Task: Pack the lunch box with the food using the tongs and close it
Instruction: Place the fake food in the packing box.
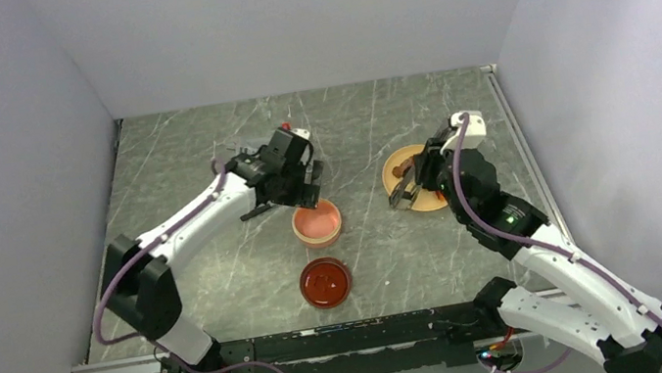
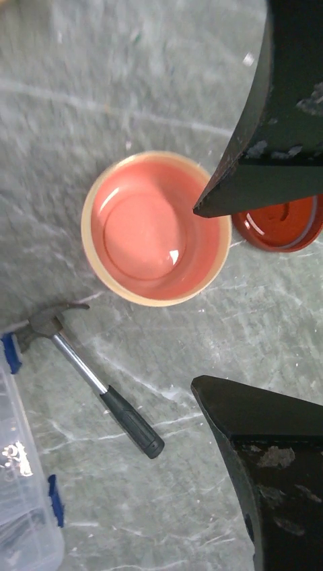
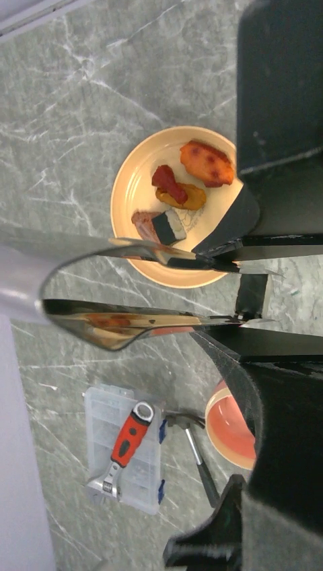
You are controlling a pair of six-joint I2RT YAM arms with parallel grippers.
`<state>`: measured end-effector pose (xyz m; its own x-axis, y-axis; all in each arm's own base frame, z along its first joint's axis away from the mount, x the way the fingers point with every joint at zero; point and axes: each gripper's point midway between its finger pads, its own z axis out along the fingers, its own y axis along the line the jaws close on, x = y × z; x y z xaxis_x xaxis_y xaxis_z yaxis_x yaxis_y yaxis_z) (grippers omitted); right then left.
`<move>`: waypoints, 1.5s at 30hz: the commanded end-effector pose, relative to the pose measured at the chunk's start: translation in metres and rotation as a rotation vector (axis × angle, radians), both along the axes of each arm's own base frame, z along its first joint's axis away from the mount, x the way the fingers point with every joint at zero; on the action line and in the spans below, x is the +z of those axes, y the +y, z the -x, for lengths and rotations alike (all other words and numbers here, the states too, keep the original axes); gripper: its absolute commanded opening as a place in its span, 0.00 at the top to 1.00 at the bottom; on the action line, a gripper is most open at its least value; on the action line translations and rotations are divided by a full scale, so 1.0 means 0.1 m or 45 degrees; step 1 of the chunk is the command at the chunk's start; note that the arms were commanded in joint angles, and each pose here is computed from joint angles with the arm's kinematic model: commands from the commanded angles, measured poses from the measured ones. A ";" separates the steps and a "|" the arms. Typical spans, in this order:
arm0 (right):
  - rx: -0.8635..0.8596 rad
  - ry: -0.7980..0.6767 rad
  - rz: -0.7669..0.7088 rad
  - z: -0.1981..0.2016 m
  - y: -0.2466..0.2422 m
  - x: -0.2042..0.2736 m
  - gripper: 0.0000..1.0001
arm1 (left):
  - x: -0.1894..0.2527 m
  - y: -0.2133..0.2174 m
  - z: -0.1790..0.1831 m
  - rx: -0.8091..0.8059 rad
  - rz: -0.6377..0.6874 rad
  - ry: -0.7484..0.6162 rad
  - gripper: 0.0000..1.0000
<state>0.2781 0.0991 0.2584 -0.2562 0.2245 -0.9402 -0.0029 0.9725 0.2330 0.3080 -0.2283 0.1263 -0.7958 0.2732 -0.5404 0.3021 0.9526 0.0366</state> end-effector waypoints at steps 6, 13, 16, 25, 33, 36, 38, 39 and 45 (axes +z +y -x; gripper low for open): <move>-0.029 -0.215 -0.148 -0.10 0.54 0.63 0.76 | 0.80 0.56 -0.52 0.089 0.315 -0.125 0.06; -0.069 -0.240 -0.085 -0.09 1.27 0.57 0.76 | 0.68 1.29 -0.71 0.329 0.257 -0.226 0.07; -0.055 -0.232 -0.046 -0.15 1.58 0.54 0.76 | 0.72 1.36 -0.70 0.341 0.242 -0.273 0.06; -0.066 -0.178 0.070 -0.31 2.09 0.28 0.76 | 0.73 1.37 -0.68 0.340 0.253 -0.252 0.06; -0.088 -0.119 0.154 -0.37 2.26 -0.01 0.76 | 0.75 1.40 -0.69 0.347 0.271 -0.249 0.07; -0.102 -0.103 0.178 -0.38 2.28 -0.10 0.75 | 0.75 1.40 -0.69 0.346 0.283 -0.243 0.07; -0.106 -0.096 0.190 -0.39 2.29 -0.14 0.74 | 0.74 1.40 -0.69 0.345 0.288 -0.239 0.06; -0.106 -0.093 0.194 -0.39 2.30 -0.16 0.73 | 0.73 1.40 -0.69 0.346 0.290 -0.236 0.06; -0.116 -0.082 0.230 -0.41 2.33 -0.26 0.67 | 0.71 1.43 -0.70 0.356 0.284 -0.226 0.06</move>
